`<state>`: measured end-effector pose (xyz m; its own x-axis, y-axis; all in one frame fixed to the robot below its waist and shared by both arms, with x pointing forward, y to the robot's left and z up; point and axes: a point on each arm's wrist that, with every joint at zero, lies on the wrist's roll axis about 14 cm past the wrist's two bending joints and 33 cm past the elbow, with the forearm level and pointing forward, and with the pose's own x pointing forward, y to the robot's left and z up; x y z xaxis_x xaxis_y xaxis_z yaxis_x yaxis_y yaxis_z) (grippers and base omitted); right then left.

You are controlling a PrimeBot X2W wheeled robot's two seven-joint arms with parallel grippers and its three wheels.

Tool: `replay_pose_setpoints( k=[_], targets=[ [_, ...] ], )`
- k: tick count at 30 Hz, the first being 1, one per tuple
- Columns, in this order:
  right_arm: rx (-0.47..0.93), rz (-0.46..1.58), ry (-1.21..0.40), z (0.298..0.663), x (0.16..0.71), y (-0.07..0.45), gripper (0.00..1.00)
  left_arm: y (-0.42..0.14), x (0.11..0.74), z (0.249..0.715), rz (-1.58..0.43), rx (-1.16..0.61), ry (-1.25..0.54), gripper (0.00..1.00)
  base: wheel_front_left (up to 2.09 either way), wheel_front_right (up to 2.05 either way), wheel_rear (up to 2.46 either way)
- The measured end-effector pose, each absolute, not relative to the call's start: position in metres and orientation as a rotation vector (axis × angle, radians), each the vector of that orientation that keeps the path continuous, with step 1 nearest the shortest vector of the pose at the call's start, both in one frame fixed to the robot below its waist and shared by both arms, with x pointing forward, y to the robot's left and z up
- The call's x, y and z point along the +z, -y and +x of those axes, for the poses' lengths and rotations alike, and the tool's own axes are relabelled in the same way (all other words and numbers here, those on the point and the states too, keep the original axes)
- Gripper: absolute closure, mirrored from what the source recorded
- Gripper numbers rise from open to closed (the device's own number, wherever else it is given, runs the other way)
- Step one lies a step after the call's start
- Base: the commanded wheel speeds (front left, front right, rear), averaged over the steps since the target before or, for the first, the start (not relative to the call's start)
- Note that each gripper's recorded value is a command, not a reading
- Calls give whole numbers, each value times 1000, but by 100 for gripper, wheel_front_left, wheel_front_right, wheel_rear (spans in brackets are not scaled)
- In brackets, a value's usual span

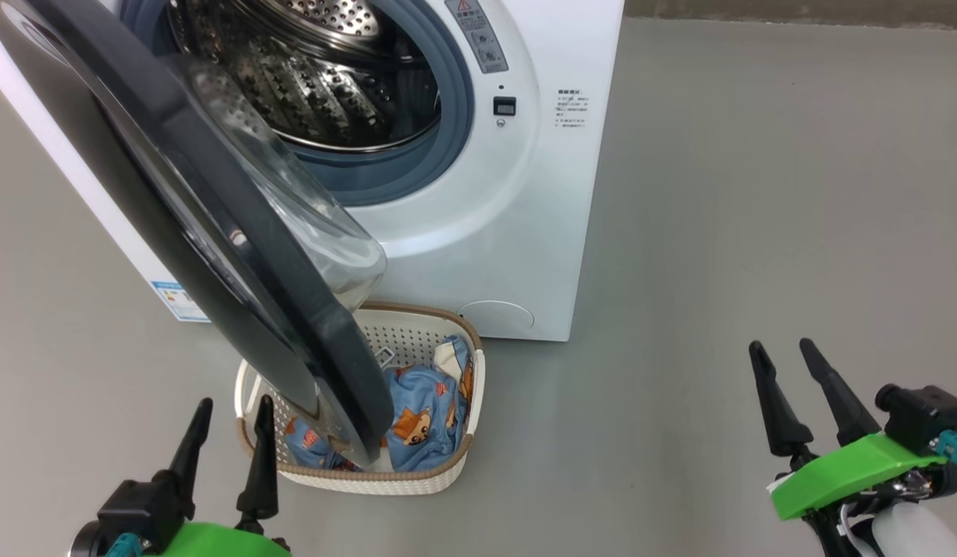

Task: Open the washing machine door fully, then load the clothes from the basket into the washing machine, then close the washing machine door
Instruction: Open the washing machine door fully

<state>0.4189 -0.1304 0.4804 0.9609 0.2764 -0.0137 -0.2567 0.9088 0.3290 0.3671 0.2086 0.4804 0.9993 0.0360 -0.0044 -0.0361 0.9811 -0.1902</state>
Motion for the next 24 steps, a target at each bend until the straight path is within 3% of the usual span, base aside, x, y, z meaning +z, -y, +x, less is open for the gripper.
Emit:
replay_pose_setpoints(
  k=[13,14,15,16,24],
  targets=[
    [292,283,-81,412,472,126,0,-214,481,366,-197,56,3,0,0,0,0],
    [293,283,-80,412,473,126,0,-216,482,366,-198,63,7,27,0,0,0],
    [293,283,-77,412,474,126,0,-218,483,365,-199,71,12,60,0,0,0],
    [293,283,-74,412,475,126,0,-221,485,365,-199,77,19,100,0,0,0],
    [305,261,-64,408,478,123,0,-250,562,366,-170,161,261,100,0,0,0]
  ],
)
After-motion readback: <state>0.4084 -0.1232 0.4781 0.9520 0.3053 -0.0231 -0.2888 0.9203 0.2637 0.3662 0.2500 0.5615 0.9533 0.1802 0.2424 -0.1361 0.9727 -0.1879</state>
